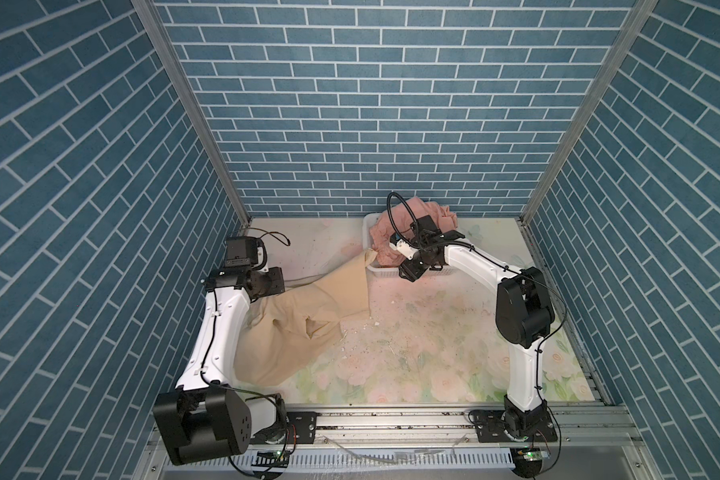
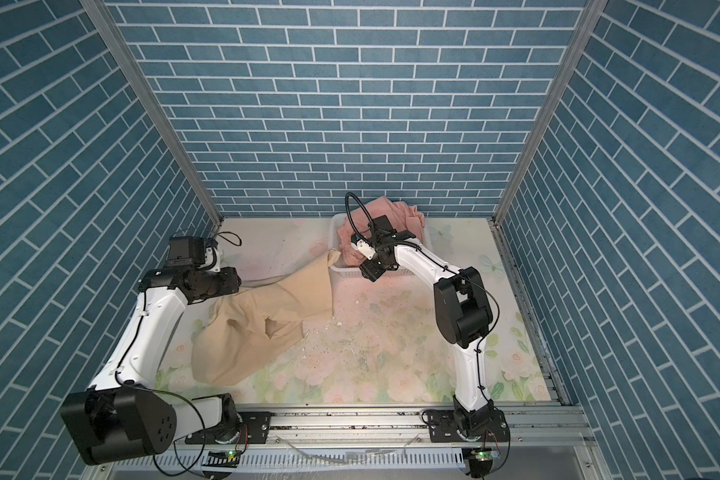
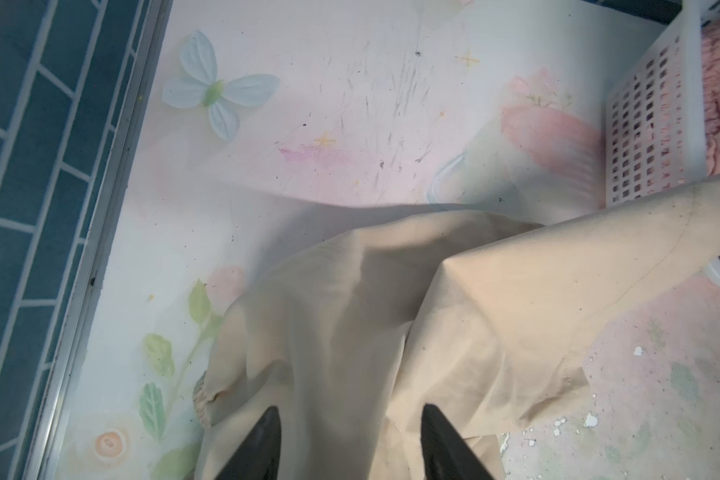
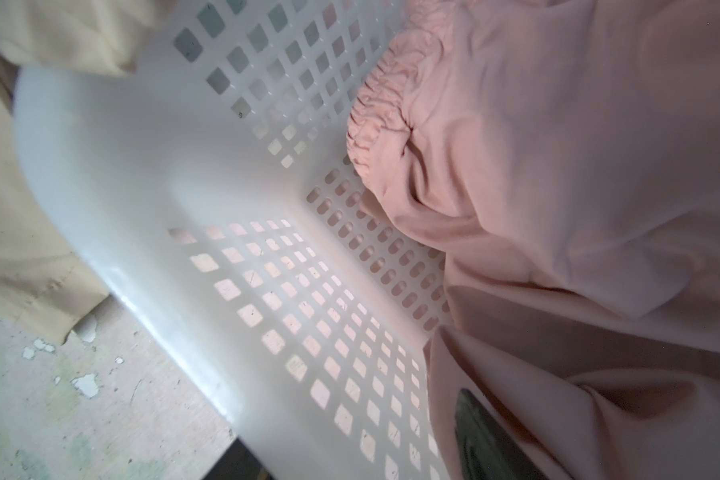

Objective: Fold and stack the shorts
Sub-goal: 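Push the white basket farther away with the right gripper while the left holds the shorts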

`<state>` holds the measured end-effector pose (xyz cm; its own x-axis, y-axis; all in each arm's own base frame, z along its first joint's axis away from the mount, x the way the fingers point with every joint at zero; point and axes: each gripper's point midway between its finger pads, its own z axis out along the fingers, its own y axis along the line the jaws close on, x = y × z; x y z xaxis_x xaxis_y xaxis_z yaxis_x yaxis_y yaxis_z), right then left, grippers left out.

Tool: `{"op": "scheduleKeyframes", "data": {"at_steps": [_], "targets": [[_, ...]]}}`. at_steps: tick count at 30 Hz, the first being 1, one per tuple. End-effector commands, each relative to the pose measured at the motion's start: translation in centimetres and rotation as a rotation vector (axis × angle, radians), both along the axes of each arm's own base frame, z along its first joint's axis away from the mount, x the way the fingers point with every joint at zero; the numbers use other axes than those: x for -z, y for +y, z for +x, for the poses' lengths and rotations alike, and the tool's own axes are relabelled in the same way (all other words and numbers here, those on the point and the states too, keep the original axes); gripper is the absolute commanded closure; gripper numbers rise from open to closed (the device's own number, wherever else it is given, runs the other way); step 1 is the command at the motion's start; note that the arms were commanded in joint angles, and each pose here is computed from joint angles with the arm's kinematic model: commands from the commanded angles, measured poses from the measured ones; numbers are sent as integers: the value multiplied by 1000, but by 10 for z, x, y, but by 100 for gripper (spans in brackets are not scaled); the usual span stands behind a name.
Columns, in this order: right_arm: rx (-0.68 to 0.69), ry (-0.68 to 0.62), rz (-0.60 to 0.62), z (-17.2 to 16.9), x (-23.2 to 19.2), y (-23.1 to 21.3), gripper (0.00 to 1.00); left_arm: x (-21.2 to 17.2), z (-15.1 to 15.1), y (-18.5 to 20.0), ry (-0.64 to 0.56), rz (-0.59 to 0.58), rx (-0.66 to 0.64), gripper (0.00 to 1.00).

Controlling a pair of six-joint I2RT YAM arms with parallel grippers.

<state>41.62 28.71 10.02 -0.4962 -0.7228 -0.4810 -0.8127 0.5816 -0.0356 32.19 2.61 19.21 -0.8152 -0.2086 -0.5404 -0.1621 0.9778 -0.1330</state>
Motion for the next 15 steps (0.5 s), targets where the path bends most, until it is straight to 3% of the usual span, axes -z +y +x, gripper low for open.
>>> {"op": "scheduleKeyframes", "data": {"at_steps": [1, 3, 15], "targets": [[-5, -29, -15, 2, 3, -2, 45, -10, 1, -2, -30, -18, -12, 31], [6, -18, -21, 1, 7, -4, 51, -13, 3, -10, -60, -64, 2, 25], [175, -23, -37, -4, 12, -14, 69, -6, -3, -27, -59, -163, 25, 21]]}}
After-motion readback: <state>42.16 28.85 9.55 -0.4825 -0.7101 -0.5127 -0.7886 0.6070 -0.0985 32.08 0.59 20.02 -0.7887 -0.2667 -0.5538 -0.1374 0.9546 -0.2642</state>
